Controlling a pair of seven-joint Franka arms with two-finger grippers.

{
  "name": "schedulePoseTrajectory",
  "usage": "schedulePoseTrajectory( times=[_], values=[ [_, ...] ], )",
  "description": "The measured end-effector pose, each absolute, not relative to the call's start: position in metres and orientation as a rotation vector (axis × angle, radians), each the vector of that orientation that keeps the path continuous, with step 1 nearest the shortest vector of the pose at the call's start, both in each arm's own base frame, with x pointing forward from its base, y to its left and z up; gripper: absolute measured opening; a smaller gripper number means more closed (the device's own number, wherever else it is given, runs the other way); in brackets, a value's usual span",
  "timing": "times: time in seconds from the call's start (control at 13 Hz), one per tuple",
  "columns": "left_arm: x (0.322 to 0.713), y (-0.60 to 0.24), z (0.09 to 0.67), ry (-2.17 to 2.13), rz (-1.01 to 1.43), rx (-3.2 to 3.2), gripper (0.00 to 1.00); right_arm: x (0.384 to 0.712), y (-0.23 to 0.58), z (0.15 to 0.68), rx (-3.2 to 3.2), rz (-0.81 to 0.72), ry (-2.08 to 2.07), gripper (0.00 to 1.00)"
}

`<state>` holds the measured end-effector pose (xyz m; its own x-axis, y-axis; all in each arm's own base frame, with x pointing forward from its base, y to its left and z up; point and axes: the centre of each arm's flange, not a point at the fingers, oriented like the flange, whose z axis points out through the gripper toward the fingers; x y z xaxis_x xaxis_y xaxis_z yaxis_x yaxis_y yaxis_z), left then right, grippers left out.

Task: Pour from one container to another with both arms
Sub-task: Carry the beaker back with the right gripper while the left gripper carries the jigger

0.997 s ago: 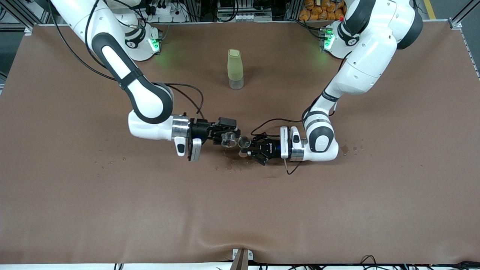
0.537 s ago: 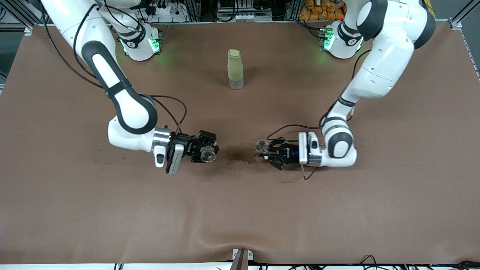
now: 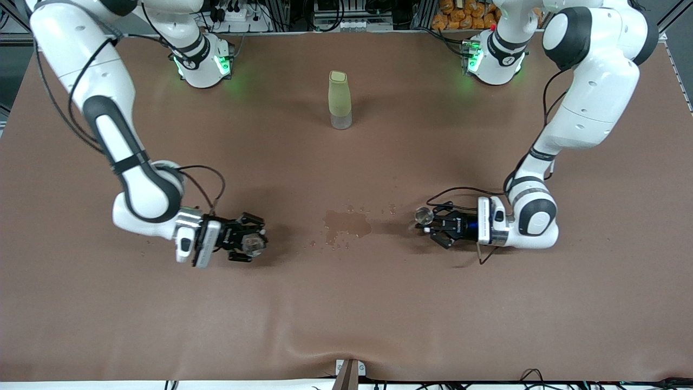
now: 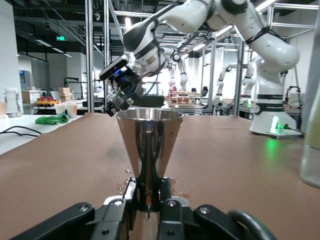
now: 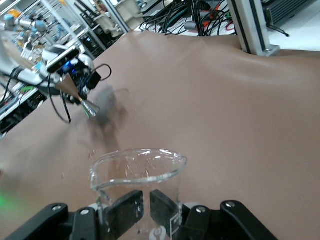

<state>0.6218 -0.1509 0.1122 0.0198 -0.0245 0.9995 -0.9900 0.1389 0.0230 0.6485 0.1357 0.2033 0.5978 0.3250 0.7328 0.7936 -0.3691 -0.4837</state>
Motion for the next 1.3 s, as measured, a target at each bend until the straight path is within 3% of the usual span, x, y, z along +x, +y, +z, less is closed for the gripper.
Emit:
schedulePoseTrajectory(
  times=[0.84,1.3],
  values=[
    [0.597,0.019,0.082,-1.233,0.962,1.208,0.21,0.668,-0.080,0.131,-1.796,-0.873,-1.269,0.15],
    [0.585,0.067,0.070,-1.224,0.958,1.255,0.21,0.663,-0.125,0.106,-1.795,-0.892,-1.357,0.15]
  ],
)
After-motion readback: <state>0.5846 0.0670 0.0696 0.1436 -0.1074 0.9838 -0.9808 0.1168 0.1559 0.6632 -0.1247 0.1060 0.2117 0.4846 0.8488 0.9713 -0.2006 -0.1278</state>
